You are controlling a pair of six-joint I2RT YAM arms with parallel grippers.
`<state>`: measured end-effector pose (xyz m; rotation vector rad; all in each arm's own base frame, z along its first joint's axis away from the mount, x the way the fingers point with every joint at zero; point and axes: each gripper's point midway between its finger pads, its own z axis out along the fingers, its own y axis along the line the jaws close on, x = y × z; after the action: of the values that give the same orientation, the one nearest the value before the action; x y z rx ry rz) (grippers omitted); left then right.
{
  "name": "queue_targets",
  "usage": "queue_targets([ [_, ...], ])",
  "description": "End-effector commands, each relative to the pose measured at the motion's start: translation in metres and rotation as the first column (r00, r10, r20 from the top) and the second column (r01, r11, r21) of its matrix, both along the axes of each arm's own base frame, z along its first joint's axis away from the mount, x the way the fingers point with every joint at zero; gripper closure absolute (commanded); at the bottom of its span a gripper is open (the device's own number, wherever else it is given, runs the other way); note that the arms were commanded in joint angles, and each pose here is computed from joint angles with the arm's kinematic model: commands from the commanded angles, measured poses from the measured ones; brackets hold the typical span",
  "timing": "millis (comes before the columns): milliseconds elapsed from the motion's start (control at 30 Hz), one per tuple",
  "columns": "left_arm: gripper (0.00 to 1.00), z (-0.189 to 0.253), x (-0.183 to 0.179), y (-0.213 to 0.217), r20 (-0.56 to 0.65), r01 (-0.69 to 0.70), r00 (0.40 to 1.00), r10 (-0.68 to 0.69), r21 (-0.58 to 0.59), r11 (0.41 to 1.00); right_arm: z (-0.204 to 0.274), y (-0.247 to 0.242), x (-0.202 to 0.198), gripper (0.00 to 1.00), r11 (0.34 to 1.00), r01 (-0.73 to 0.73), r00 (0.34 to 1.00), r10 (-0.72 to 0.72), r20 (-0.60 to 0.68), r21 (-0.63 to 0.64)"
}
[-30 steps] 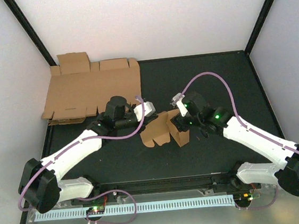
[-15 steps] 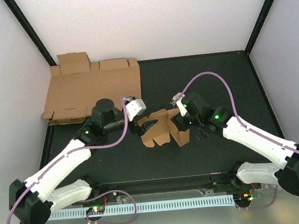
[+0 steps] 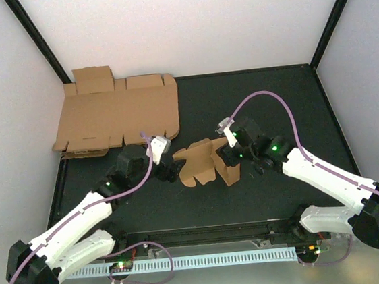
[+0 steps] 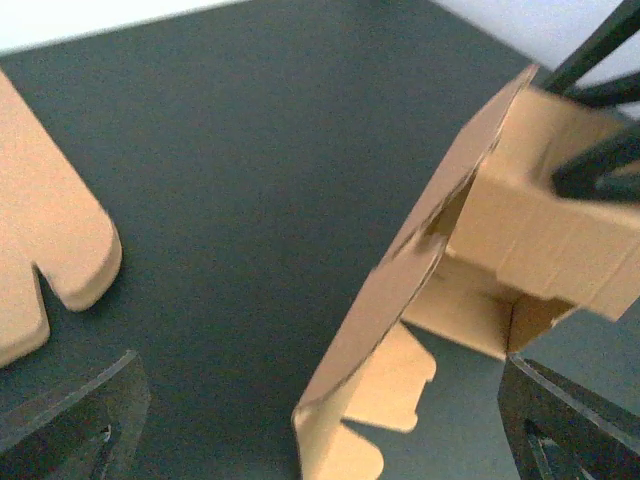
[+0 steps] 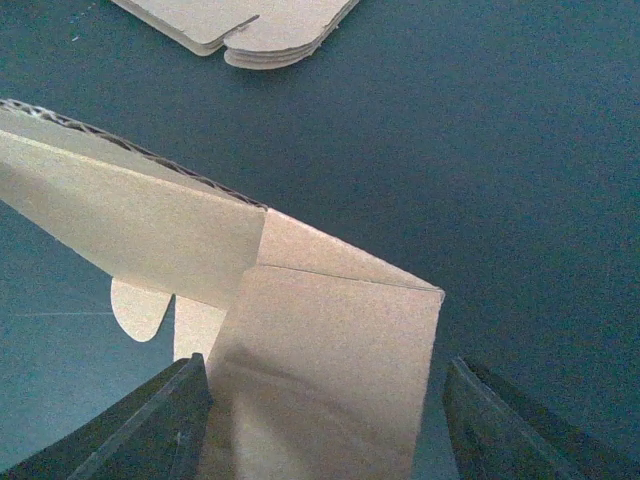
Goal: Fold the paper box
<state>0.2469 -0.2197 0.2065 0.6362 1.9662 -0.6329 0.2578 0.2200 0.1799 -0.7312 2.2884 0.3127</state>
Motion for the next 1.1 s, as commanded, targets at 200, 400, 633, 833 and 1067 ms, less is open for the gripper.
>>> queue_targets([
  [200, 0.09, -0.042, 0.003, 0.006, -0.025, -0.058, 0.998, 0.057, -0.011, 0.998, -0.001, -0.008, -0.016, 0.26, 1.000, -0.007, 1.000, 0.008, -0.026, 0.019],
  [400, 0.20, -0.049, 0.001, -0.003, -0.005, 0.003, 1.000, -0.003, -0.021, 1.000, 0.001, -0.011, -0.024, 0.23, 0.999, -0.019, 0.999, 0.020, -0.039, 0.027],
  [633, 0.44, -0.056, -0.002, -0.014, 0.010, 0.075, 0.997, -0.075, -0.013, 0.997, 0.009, -0.011, -0.035, 0.22, 0.998, -0.046, 0.997, 0.049, -0.066, 0.047],
  [833, 0.60, -0.057, -0.005, -0.018, 0.008, 0.107, 0.994, -0.107, -0.011, 0.994, 0.017, -0.011, -0.045, 0.17, 0.995, -0.079, 0.993, 0.085, -0.083, 0.063],
  [1067, 0.90, -0.001, -0.013, -0.026, 0.048, 0.167, 0.985, -0.165, -0.048, 0.985, 0.024, -0.019, -0.042, 0.16, 0.998, -0.057, 0.997, 0.058, -0.055, 0.021],
])
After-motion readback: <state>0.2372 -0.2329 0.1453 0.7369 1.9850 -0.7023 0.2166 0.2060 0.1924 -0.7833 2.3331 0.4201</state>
